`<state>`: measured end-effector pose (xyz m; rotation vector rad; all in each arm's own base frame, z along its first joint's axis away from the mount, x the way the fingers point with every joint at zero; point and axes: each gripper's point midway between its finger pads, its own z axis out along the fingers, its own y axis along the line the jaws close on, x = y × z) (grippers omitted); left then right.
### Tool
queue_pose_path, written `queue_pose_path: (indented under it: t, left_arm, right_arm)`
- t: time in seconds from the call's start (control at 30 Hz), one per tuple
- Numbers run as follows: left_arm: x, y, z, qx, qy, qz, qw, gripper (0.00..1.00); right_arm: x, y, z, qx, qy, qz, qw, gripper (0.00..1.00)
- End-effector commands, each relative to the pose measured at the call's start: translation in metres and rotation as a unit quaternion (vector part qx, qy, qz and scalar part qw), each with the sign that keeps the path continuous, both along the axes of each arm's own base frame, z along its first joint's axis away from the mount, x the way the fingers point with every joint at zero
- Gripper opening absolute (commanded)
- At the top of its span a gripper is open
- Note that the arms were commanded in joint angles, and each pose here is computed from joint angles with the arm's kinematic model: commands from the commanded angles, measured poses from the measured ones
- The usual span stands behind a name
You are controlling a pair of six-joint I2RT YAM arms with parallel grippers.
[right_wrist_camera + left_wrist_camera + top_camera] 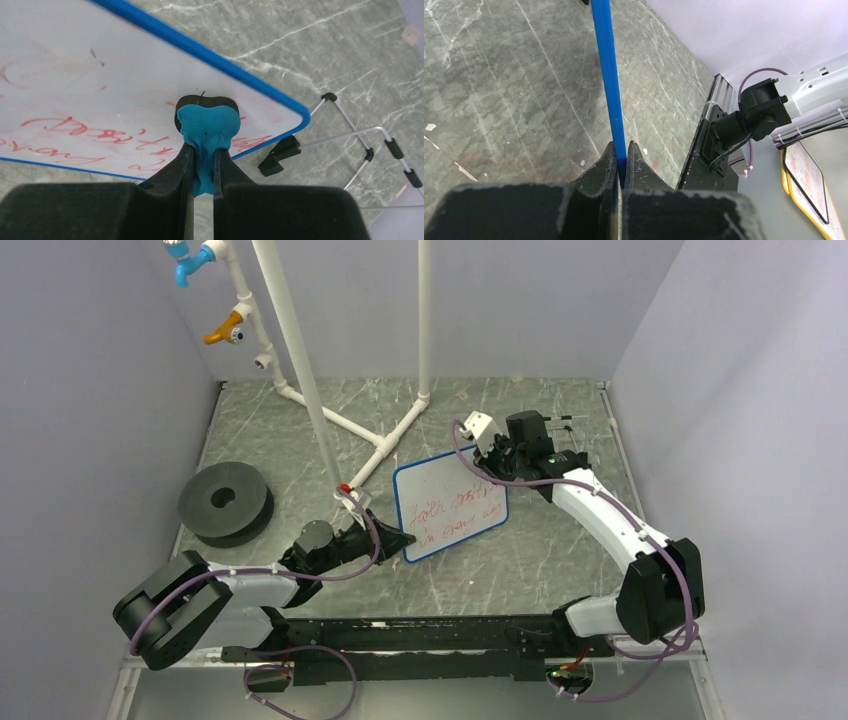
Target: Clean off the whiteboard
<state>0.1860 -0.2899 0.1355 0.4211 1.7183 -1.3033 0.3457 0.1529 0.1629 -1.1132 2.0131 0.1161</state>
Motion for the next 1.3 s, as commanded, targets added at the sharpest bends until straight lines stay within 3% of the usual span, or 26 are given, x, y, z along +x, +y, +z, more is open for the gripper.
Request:
queue_pose_path:
  t: [0.0,0.17,0.37,0.87,1.13,1.27]
  left_arm:
    - [-0.023,-0.015,0.034,-0.038,-0.071,-0.080,0.994,0.00]
    - [-0.022,-0.016,0.035,-0.041,-0.070,-0.080,0.993,0.00]
    - [-0.022,-0.016,0.035,-0.038,-0.069,-0.078,0.994,0.00]
    - [-0.023,-0.015,0.035,-0.037,-0.073,-0.081,0.993,0.00]
    - [-0.023,-0.014,0.034,-0.035,-0.074,-0.080,0.993,0.00]
    - [-0.024,-0.016,0.035,-0.036,-0.073,-0.083,0.993,0.00]
  right_arm:
    - [-0.026,0.012,-0.021,-0.017,0.016,0.052,0.998,0.00]
    - [-0.036,0.038,-0.010,-0.002,0.015,0.085,0.996,0.00]
    - [0.014,0.009,0.026,0.012,-0.040,-0.033,0.999,0.00]
    - [0.028,-0.030,0.001,-0.064,-0.050,-0.084,0.993,0.00]
    - [-0.028,0.005,-0.044,-0.065,0.032,0.062,0.995,0.00]
    - [-0.043,0.025,-0.039,-0.042,0.038,0.104,0.993,0.00]
